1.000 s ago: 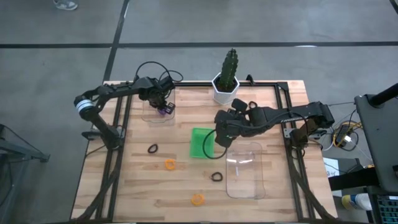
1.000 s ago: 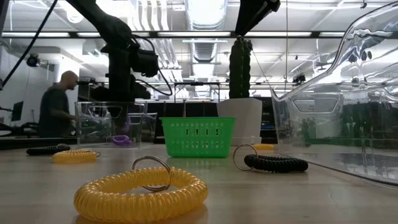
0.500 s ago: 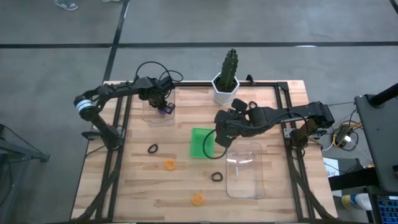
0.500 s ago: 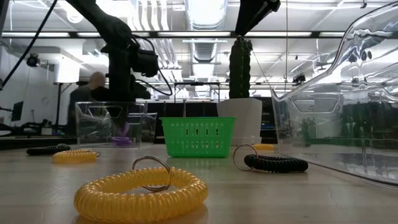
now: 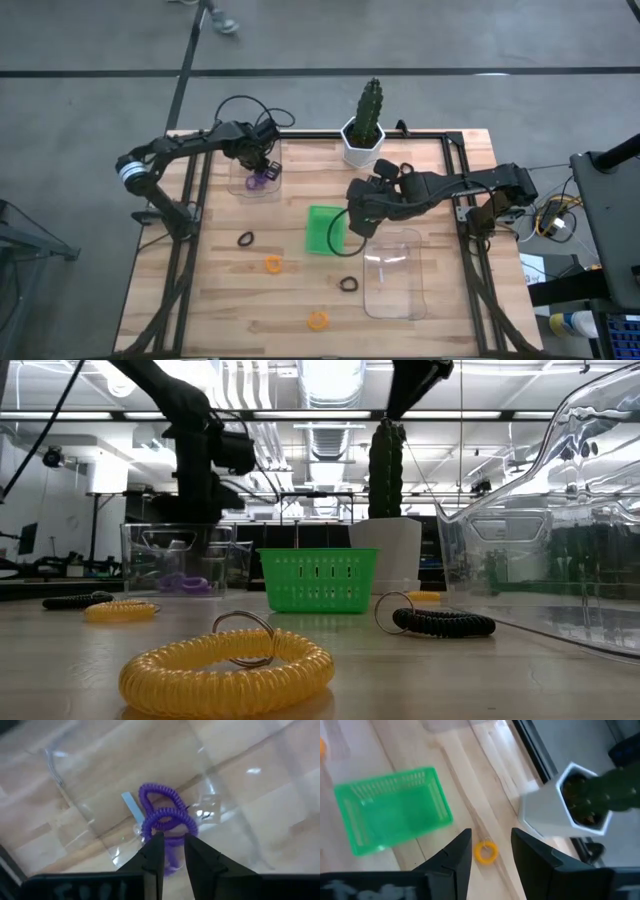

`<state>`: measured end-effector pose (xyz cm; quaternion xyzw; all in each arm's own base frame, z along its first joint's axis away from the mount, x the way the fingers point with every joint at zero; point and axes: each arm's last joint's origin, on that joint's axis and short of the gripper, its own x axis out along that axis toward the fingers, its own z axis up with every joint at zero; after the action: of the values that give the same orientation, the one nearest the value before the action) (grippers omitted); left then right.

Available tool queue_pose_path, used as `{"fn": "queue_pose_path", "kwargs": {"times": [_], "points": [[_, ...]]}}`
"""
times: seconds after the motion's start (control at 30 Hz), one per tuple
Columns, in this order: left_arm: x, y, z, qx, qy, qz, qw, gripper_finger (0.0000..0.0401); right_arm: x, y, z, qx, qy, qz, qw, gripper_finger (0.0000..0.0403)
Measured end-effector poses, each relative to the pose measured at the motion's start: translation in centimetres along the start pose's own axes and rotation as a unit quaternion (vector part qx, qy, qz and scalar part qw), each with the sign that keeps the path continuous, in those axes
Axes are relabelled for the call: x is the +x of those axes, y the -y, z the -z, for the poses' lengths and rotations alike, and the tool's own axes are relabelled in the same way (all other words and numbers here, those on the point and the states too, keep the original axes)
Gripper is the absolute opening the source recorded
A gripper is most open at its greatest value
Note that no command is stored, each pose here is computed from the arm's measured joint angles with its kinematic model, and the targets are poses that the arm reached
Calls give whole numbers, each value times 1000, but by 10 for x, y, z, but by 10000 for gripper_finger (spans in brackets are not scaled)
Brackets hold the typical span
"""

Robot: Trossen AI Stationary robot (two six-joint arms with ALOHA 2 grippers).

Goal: Sort spring keychains
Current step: Put the top black spring keychain into the bottom transparent bin

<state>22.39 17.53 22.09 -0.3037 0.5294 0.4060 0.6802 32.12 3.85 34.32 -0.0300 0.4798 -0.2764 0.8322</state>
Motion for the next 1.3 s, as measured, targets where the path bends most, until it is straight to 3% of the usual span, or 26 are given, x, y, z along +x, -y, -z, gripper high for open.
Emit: {"fn": "queue_pose_path", "kwargs": {"times": [0.17, 0.3, 0.5, 0.67, 0.87, 1.03, 1.3], "points": [[-42, -2, -6, -8, 67, 29, 997, 69, -7, 14, 15, 0, -42, 65, 997, 129], [-92, -6, -2, -8, 152, 67, 986, 69, -18, 32, 26, 50, -25, 141, 988, 122], [-160, -19, 22, -4, 292, 130, 948, 69, -14, 59, 41, 125, -17, 185, 975, 114], [-195, -33, 51, -9, 357, 166, 919, 69, 8, 90, 55, 188, -85, 195, 959, 112], [-216, -45, 76, -18, 392, 195, 899, 69, 34, 130, 80, 271, -191, 185, 925, 120], [-217, -50, 85, -21, 396, 198, 897, 69, 49, 153, 104, 319, -253, 166, 898, 131], [-208, -47, 81, -18, 380, 191, 905, 69, 78, 159, 129, 369, -256, 106, 887, 162]]}}
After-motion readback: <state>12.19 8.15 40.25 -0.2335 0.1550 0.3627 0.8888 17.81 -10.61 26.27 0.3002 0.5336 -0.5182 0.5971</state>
